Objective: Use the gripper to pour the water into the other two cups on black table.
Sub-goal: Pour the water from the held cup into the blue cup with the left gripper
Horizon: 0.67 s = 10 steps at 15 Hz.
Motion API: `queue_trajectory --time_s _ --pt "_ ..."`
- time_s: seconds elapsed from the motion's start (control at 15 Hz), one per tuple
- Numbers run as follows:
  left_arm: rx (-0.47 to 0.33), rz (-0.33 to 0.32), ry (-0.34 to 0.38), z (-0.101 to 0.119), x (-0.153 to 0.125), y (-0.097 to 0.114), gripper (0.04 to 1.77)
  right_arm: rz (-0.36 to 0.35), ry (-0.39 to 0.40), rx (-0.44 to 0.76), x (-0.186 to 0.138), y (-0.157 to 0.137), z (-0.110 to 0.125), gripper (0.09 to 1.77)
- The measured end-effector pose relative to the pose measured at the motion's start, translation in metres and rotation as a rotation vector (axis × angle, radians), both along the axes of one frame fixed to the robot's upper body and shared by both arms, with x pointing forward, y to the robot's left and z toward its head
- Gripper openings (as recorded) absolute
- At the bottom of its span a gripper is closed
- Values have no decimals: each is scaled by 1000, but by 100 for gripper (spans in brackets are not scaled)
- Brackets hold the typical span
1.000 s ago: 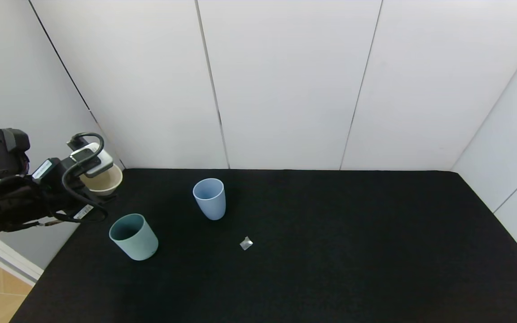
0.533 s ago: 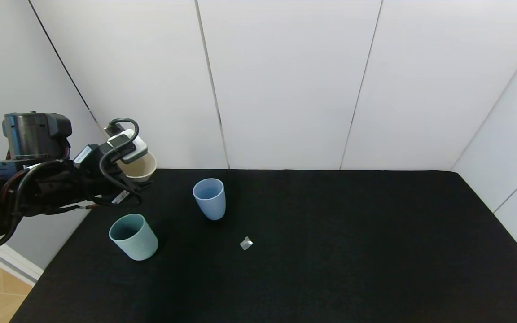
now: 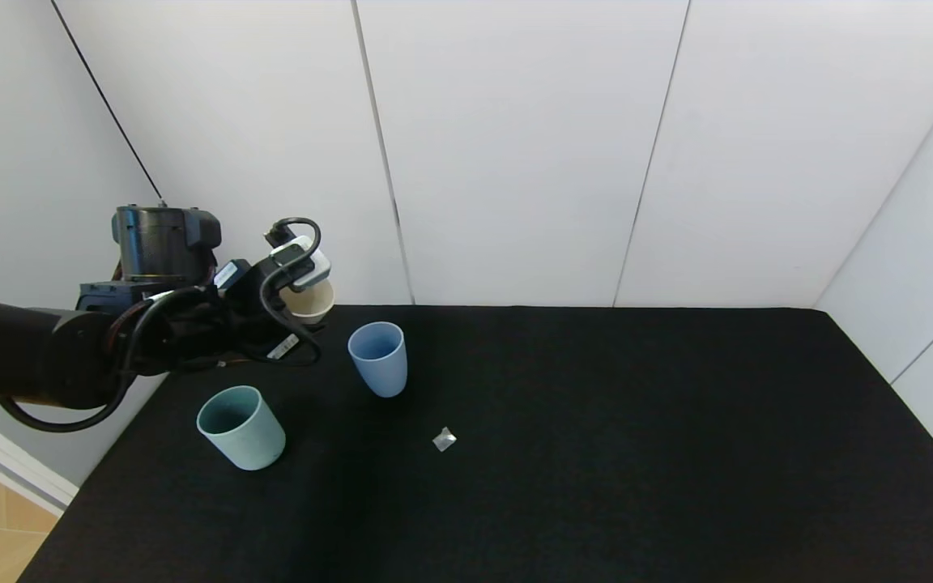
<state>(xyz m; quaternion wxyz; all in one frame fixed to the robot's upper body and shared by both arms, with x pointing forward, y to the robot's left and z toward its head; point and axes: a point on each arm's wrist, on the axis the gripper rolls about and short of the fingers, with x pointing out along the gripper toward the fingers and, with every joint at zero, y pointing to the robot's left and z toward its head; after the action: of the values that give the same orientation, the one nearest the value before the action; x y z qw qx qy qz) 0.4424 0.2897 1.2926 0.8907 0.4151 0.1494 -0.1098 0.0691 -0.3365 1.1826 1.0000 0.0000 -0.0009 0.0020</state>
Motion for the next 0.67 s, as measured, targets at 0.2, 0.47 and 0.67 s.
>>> queue_trajectory --time_s 0.2,0.47,0.67 --pt "22 8 14 -9 12 -9 127 0 0 0 0 0 0 171" --pt "58 27 27 -18 22 -12 127 0 0 0 0 0 0 171" --pt "91 25 31 -21 27 -13 127 0 0 0 0 0 0 171"
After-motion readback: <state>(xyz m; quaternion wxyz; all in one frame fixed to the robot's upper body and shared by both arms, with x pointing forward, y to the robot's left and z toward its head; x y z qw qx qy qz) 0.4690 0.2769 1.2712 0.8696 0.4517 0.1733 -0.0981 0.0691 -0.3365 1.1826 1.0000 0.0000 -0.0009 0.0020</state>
